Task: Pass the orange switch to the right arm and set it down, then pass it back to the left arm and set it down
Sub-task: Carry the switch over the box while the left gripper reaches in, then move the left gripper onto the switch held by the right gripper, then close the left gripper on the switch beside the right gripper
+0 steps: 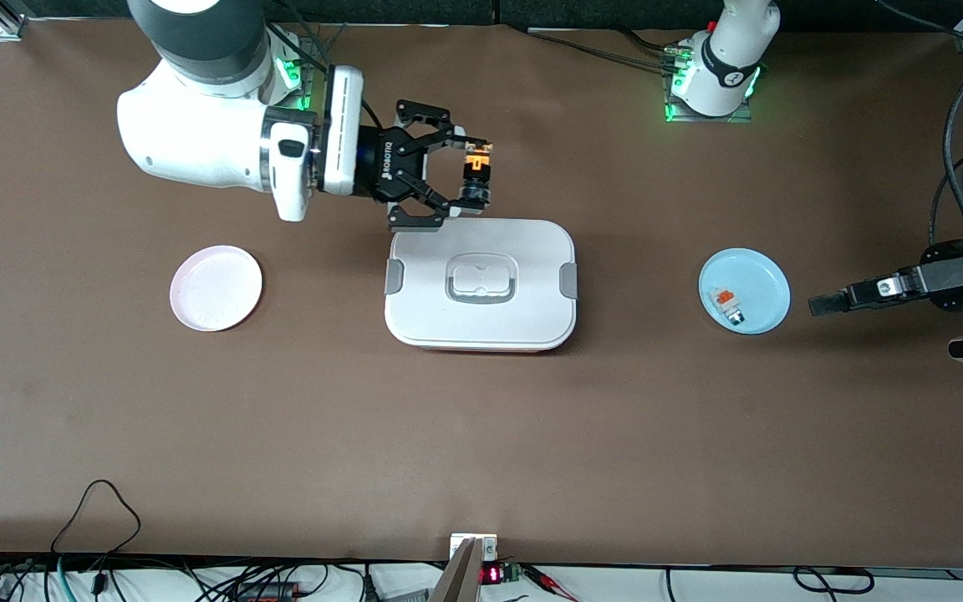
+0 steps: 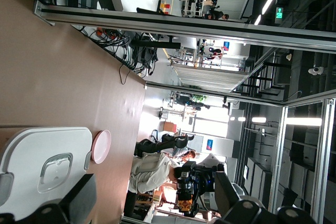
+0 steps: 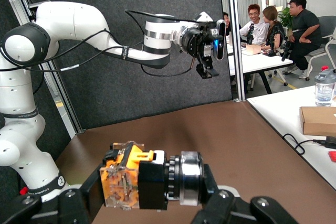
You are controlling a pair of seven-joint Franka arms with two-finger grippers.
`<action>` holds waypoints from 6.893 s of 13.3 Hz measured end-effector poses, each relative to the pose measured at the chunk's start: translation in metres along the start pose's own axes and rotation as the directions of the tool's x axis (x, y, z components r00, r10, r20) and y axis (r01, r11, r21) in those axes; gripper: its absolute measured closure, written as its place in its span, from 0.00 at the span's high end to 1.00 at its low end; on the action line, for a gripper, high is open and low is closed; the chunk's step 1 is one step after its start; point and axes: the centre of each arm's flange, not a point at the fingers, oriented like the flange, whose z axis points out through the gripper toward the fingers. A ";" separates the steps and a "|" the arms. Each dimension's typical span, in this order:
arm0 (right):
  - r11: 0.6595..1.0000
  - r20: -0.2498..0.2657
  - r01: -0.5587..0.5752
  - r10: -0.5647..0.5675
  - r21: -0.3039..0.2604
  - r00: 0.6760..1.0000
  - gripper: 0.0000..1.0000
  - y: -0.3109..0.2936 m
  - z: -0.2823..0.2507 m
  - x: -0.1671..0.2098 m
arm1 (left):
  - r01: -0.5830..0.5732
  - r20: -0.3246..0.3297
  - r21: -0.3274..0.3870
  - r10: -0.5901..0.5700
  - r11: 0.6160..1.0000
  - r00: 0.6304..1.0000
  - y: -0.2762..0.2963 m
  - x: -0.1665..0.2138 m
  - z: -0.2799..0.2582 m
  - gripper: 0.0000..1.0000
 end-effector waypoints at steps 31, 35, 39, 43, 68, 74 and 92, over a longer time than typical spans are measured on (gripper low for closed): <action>0.996 0.002 0.051 -0.051 -0.077 0.999 0.73 -0.015 0.093 0.010 | -0.017 -0.244 0.121 0.046 0.993 0.969 0.013 -0.149 0.190 0.99; 0.996 0.002 0.051 -0.051 -0.077 0.999 0.73 -0.015 0.093 0.010 | 0.034 -0.311 0.146 0.013 0.989 0.950 0.016 -0.169 0.219 0.99; 0.996 0.002 0.037 -0.037 -0.077 0.999 0.73 -0.014 0.093 0.008 | 0.032 -0.360 0.170 0.032 0.985 0.932 0.027 -0.204 0.251 0.99; 0.997 0.005 0.028 -0.027 -0.078 1.000 0.73 -0.013 0.093 0.006 | 0.030 -0.359 0.165 0.032 0.986 0.933 0.034 -0.211 0.249 0.98; 0.995 0.000 0.003 -0.003 -0.101 1.000 0.73 -0.009 0.078 0.012 | 0.100 -0.195 0.129 -0.073 0.987 0.978 0.044 -0.228 0.247 0.91; 0.995 -0.002 -0.015 0.015 -0.101 1.000 0.73 -0.010 0.078 0.012 | 0.097 -0.212 0.124 -0.069 0.988 0.975 0.050 -0.230 0.250 0.91; 0.995 -0.001 -0.018 0.018 -0.102 1.000 0.73 -0.009 0.078 0.011 | 0.097 -0.249 0.146 -0.058 0.985 0.967 0.042 -0.241 0.271 0.60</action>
